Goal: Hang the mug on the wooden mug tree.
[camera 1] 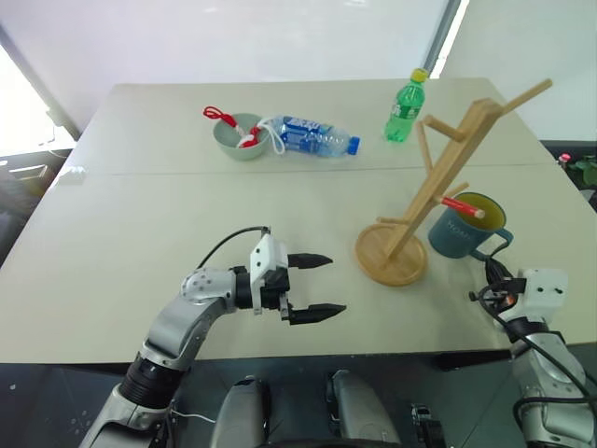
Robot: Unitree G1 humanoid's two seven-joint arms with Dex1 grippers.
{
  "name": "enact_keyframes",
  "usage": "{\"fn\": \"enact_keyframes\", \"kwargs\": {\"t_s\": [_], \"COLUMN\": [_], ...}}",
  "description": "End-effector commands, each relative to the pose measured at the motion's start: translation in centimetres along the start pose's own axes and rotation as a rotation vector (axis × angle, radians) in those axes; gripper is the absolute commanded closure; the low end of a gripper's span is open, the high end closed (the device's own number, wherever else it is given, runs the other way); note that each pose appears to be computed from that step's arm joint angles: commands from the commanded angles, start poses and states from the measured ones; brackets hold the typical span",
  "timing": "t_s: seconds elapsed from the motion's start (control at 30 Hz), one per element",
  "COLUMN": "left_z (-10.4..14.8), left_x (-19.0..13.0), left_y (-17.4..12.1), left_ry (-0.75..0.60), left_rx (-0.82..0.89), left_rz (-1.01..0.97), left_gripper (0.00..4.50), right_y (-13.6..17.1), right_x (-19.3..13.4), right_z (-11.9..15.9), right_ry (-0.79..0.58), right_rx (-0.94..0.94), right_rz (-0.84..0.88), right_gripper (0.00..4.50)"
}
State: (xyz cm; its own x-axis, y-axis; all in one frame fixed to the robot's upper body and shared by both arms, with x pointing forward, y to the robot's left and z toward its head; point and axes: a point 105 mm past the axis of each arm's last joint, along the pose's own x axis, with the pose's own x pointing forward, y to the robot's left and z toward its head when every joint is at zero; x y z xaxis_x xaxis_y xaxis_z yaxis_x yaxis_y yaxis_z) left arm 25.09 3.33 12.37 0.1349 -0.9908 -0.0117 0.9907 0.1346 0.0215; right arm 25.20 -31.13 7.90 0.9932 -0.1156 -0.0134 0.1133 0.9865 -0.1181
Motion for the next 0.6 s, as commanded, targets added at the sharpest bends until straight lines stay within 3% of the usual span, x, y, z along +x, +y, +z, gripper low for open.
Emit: {"fn": "enact_keyframes", "kwargs": {"t_s": [0.03, 0.17, 0.6], "left_z": [1.0, 1.0, 1.2], "left_x": [0.4, 0.5, 0.6], "left_y": [-0.6, -0.6, -0.5], "left_ry": [-0.033, -0.039, -0.048], "left_rx": [0.027, 0.019, 0.032], "left_rz": [-0.033, -0.039, -0.022], "left_gripper": [0.00, 0.00, 0.00], "right_y": [-0.5, -0.5, -1.2], "right_x": [-0.8, -0.6, 1.5], "right_z": [1.3, 1.4, 1.6], "right_ry": [-0.051, -0.057, -0.086], "right_rx": [0.002, -0.021, 0.011], "right_rz": [-0.009, -0.042, -0.124], "right_gripper": [3.64, 1.64, 1.64]}}
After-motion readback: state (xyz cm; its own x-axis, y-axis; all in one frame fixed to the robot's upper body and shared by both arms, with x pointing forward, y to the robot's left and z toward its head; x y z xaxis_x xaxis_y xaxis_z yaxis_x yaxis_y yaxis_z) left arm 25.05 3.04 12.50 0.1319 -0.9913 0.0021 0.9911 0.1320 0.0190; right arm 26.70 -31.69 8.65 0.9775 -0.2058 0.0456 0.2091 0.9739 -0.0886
